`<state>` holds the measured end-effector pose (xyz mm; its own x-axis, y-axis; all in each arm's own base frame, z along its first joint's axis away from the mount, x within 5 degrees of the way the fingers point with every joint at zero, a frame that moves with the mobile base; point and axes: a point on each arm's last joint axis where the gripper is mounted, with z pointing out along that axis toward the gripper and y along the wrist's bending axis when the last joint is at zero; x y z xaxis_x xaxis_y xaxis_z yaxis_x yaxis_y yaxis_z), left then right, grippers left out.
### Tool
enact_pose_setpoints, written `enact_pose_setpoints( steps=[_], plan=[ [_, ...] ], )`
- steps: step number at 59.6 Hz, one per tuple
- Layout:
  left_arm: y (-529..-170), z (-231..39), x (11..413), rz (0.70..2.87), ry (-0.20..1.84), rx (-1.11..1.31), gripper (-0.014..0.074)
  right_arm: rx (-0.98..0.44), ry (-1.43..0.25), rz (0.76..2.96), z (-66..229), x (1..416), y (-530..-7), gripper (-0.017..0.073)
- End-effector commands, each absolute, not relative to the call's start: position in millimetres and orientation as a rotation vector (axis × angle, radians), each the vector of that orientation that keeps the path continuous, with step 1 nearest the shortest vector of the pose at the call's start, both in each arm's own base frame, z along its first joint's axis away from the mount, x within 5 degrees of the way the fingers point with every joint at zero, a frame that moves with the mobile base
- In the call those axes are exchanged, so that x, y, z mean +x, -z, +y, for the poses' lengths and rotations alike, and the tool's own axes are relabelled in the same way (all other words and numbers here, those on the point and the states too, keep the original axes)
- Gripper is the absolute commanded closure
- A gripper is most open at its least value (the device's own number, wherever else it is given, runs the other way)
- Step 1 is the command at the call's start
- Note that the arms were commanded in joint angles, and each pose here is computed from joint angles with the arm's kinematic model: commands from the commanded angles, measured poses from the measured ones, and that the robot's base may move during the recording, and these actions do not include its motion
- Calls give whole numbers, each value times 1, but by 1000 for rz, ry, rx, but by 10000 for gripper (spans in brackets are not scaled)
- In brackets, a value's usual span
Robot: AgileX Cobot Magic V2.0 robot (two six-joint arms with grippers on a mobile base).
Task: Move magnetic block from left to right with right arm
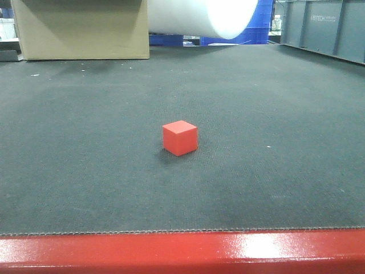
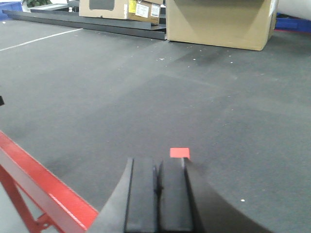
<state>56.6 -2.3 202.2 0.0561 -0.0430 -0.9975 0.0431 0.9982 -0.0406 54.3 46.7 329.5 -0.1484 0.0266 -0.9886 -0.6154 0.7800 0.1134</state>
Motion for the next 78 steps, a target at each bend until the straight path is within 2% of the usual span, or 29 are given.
enact_pose_setpoints(
  steps=[1, 26, 39, 51, 78],
  plan=[
    [-208, -2, 55, 1419, 72, -6, 710, -426, -543, 1499, 42, 57, -345, 496],
    [-208, -2, 55, 1419, 72, -6, 710, -87, -149, 1498, 9, 58, -273, 496],
    [-208, -2, 55, 1419, 72, -6, 710, 64, -13, 1426, -2, 51, -238, 496],
    [-208, -2, 55, 1419, 72, -6, 710, 103, 29, 1415, -5, 54, -211, 496],
    [-208, -2, 55, 1419, 72, -6, 710, 102, 28, 1426, -5, 54, -211, 496]
  ],
)
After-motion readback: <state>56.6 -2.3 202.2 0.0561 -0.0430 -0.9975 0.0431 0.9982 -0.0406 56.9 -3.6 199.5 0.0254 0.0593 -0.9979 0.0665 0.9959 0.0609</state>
